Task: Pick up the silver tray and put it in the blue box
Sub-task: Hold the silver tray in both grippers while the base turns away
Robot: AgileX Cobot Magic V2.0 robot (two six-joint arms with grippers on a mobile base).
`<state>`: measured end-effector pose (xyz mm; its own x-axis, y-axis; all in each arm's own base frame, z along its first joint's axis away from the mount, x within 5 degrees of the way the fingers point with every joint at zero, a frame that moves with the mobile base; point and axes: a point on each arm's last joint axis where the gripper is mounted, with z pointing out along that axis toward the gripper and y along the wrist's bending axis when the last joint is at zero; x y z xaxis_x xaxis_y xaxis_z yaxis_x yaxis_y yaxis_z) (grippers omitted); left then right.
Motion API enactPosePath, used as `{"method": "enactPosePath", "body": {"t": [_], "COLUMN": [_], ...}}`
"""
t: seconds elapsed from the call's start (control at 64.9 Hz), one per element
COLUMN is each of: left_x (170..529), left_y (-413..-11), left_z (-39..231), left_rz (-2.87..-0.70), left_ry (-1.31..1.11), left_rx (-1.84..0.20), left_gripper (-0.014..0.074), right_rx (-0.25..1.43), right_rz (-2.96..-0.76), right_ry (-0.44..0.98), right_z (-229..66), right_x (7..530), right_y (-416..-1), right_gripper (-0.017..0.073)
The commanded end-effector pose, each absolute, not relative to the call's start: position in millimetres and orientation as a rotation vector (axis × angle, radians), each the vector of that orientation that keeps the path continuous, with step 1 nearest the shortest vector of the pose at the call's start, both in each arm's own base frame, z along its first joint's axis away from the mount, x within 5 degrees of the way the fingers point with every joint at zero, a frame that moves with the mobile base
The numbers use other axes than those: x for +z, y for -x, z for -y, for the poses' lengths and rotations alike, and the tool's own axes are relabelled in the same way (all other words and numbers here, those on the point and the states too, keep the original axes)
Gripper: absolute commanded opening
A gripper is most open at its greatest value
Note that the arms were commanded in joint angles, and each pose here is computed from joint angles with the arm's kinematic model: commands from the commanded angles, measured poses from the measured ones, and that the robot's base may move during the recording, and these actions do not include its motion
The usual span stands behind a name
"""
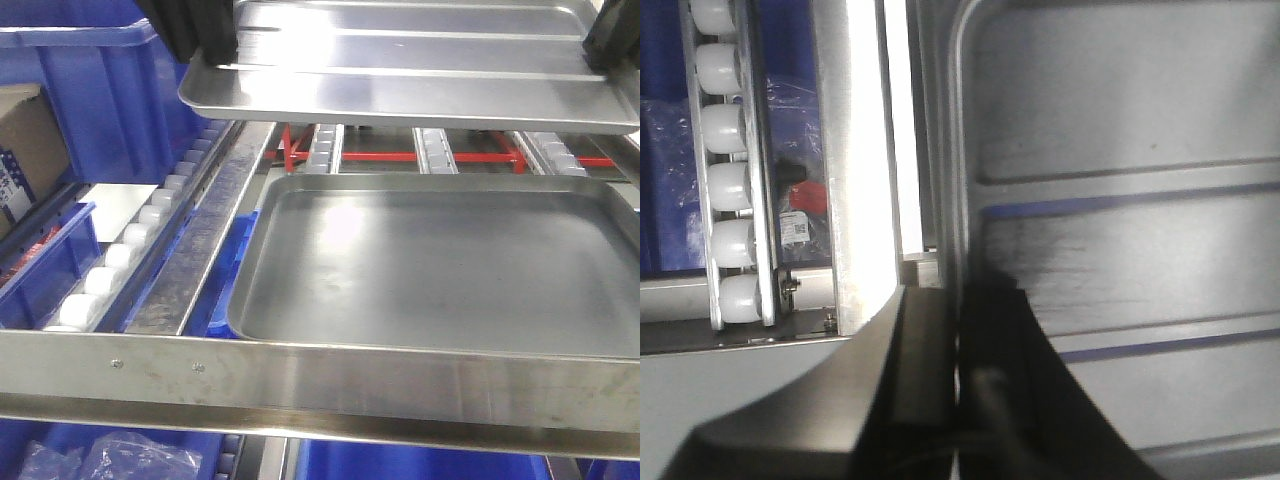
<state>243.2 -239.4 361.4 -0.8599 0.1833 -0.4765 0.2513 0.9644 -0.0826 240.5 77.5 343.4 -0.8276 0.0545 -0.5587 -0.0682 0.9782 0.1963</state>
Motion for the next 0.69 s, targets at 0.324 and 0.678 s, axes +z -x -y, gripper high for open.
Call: {"method": "enactPosePath", "body": {"t": [0.324, 0.678], "left_x": [383.3, 383.3], "left_y": [-234.7, -234.7], "left_z": [228.9, 228.9], "left_rz": [-2.569, -2.569], "left_ry": [-0.334, -0.334], "left_rx": [-0.19, -0.19], "left_gripper": [-0.0098, -0.0098], "right_rx": [0.255, 0.255], "right_rz": [-2.408, -2.408], "right_ry": [0.038, 0.038], "right_z": [-73.1, -73.1], "right_x": [363.6, 363.6], "right_y": [-241.4, -241.4], "right_gripper": [0.0058, 0.0058]}}
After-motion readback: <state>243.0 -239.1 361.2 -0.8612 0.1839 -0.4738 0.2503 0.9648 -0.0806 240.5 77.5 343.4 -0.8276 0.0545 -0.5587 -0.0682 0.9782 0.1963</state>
